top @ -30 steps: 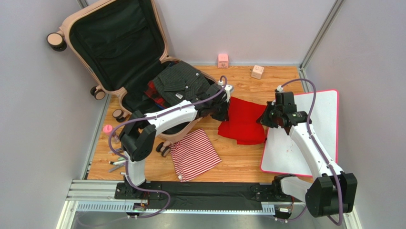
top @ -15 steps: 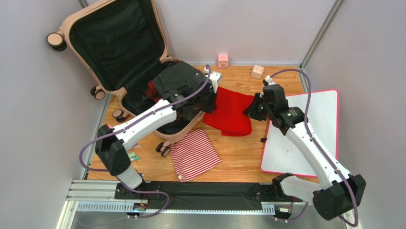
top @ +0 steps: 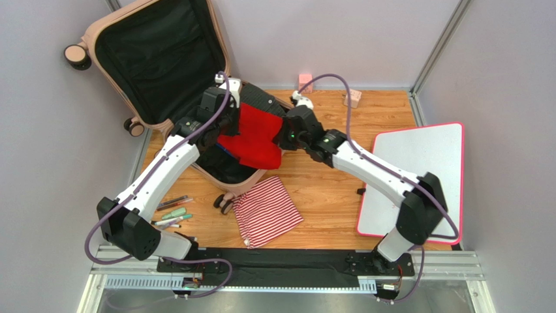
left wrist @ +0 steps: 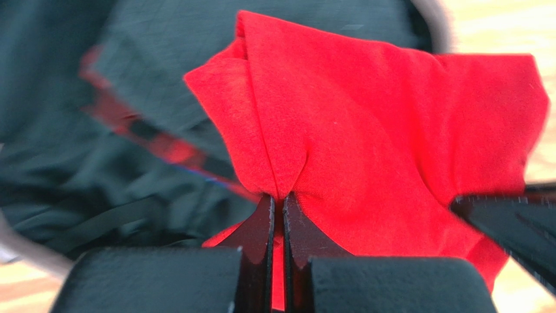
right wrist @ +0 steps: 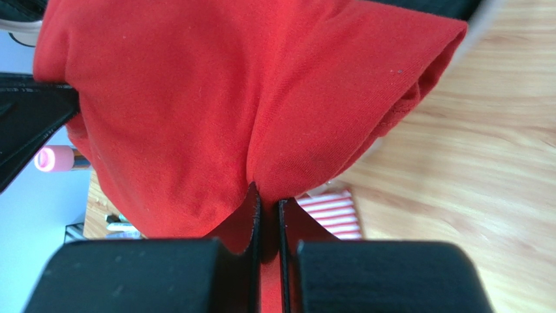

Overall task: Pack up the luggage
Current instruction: Place the clothes in the luggage.

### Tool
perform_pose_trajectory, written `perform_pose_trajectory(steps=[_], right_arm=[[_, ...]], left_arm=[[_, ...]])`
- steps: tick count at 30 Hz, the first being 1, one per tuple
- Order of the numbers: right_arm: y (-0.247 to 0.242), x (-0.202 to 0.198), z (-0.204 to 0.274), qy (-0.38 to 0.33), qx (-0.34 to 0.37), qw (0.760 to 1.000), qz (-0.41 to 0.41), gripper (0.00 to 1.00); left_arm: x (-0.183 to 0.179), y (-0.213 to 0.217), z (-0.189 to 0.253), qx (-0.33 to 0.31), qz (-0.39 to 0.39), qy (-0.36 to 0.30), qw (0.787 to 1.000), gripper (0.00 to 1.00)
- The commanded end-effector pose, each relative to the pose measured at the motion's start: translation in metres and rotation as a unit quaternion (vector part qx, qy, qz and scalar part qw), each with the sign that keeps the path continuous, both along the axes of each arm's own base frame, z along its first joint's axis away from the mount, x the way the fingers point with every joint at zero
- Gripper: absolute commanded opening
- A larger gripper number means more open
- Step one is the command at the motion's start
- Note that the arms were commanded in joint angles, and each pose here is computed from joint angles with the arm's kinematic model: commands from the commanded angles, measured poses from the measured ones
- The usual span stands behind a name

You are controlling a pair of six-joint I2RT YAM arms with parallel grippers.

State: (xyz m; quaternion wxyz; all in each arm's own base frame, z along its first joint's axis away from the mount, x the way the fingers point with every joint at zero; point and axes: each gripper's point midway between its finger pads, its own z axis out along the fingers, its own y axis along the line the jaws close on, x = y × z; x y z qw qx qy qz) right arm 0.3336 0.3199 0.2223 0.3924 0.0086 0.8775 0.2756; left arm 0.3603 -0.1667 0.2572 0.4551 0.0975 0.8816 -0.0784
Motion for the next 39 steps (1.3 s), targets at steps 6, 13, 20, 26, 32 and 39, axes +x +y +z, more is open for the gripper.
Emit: perform_pose_trajectory(steps=[6,13,20,26,32,39], right_arm=[[0.087,0.027,0.014,-0.05,0.033,0.998,0.024,0.0],[0.114,0.016,-0.014,-0.034,0.011,0.998,0.043,0.0],[0.131,0.0,-0.038,-0.016,-0.01,0.997,0.069,0.0],[0.129,-0.006,-0.05,-0.006,-0.027,0.997,0.071,0.0],[0.121,-0.014,-0.059,0.014,-0.06,0.995,0.08,0.34],[0.085,-0.02,0.012,-0.066,-0.065,0.992,0.082,0.87]], left_arm=[[0.029,0.069,-0.015,0.04,0.058,-0.005,0.997,0.0],[0.042,0.083,-0.045,0.059,0.066,0.027,0.996,0.0],[0.05,0.099,-0.072,0.089,0.093,0.062,0.99,0.0],[0.046,0.107,-0.087,0.104,0.105,0.091,0.985,0.0],[0.044,0.111,-0.08,0.102,0.12,0.103,0.982,0.22],[0.03,0.112,-0.039,0.078,0.126,0.065,0.987,0.89]])
